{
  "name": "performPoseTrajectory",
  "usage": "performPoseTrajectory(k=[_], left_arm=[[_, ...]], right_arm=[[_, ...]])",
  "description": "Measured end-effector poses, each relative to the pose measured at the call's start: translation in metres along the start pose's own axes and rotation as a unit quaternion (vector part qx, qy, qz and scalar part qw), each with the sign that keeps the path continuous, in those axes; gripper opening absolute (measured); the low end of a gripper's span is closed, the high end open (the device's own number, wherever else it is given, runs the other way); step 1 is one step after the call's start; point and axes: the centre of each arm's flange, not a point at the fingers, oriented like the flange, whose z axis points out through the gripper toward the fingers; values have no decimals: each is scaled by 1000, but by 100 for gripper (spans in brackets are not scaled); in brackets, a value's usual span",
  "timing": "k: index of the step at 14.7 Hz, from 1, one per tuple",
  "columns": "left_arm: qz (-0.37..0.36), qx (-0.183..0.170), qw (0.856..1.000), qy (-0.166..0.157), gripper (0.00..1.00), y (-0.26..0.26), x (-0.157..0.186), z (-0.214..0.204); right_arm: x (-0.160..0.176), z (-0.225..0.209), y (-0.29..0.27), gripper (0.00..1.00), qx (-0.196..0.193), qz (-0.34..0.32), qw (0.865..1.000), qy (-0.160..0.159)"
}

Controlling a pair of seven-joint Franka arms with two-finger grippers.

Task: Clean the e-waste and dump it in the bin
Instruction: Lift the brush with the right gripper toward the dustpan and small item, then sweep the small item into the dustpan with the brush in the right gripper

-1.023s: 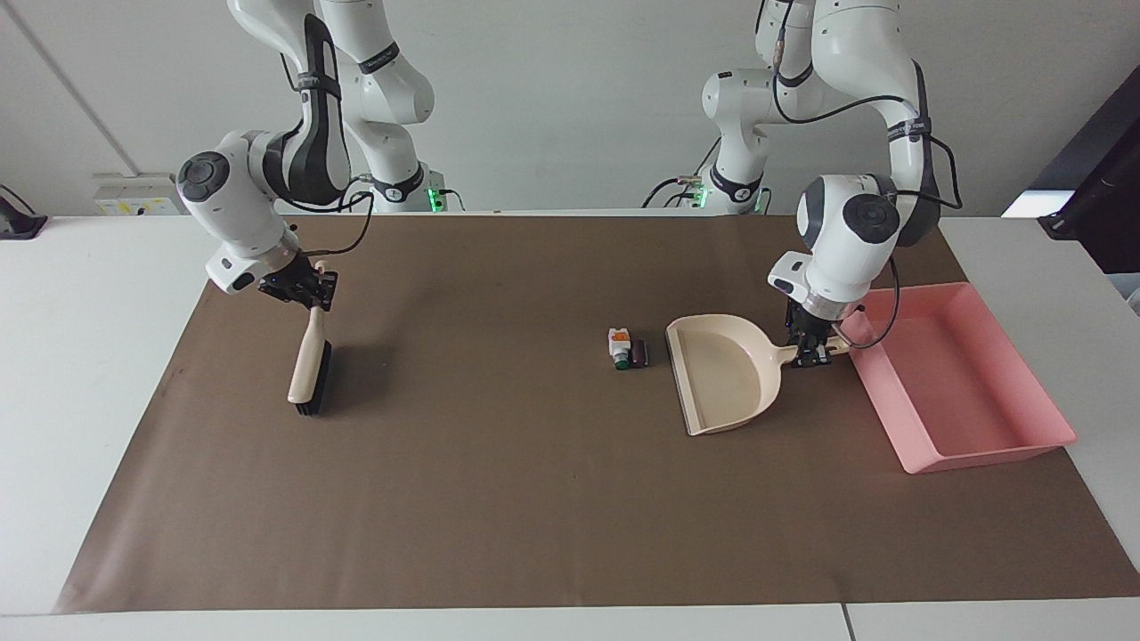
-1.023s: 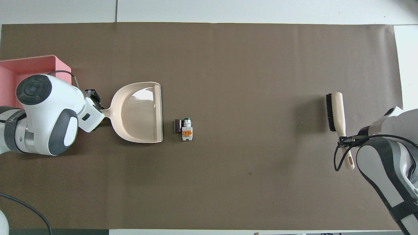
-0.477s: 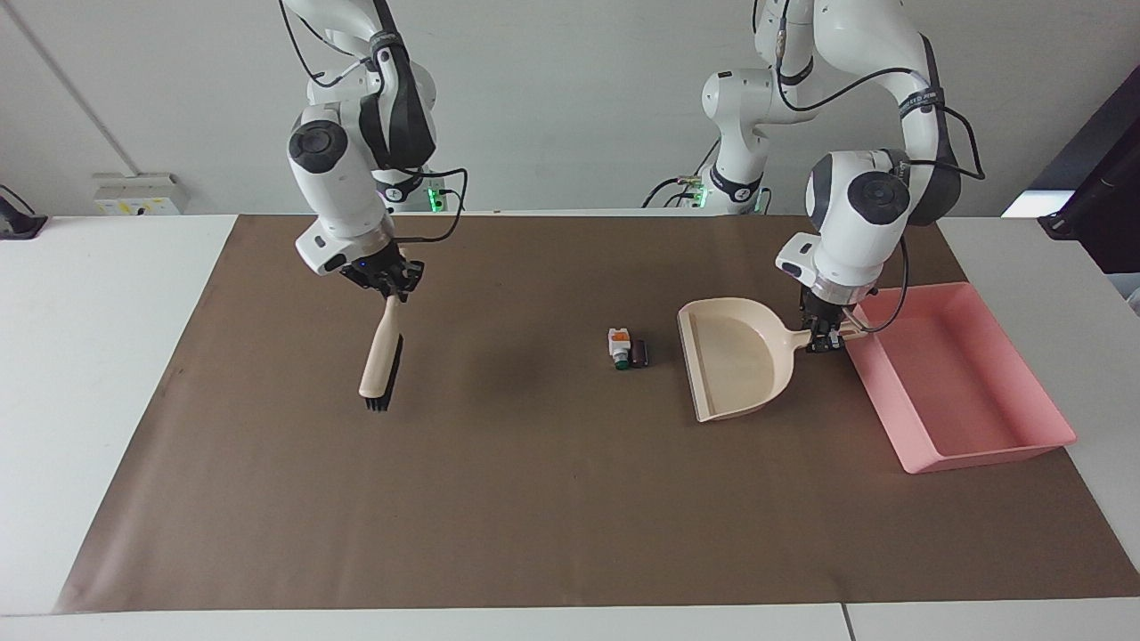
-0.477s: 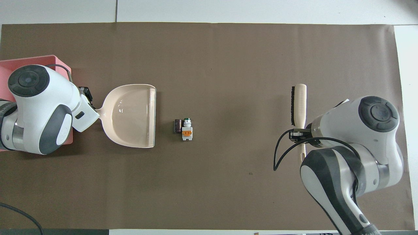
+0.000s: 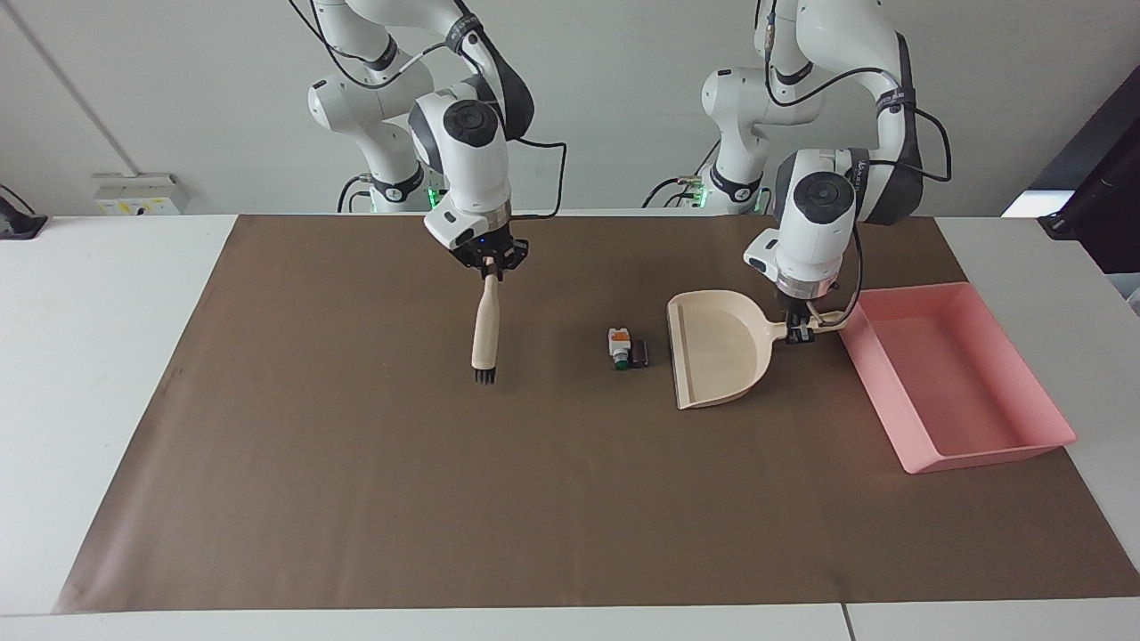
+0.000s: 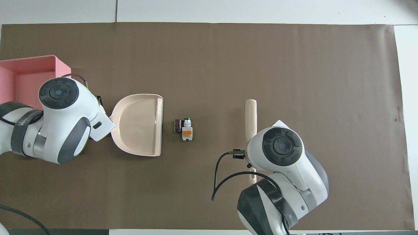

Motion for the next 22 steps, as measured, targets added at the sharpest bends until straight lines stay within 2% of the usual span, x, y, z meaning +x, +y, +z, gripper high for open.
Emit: performPoseTrajectory(k=[4, 8, 11, 14, 17, 20, 22], left_arm=[[-8, 7, 1000, 2, 33, 4, 13, 2], [-7, 12, 1000, 4, 33, 9, 20, 11], [-2, 17, 1000, -3, 33, 10, 21, 13], [-1, 18, 1000, -5, 33, 10, 22, 13], [-5, 15, 1000, -7, 33, 12, 22, 16], [-11, 9, 1000, -8, 33, 15, 22, 23], [-13, 7, 1000, -9, 33, 17, 22, 25]], right_arm=[[-14, -5, -52, 26, 4, -19, 1000, 8], [-2, -10, -107, 26, 11, -39, 999, 14], [0, 18, -153, 26, -16, -48, 999, 5], [-3, 55, -164, 26, -49, -62, 997, -11], [-18, 61, -180, 26, -53, -80, 995, -11], [-23, 62, -193, 26, -38, -87, 996, -1], [-29, 61, -208, 26, -4, -86, 996, 1]])
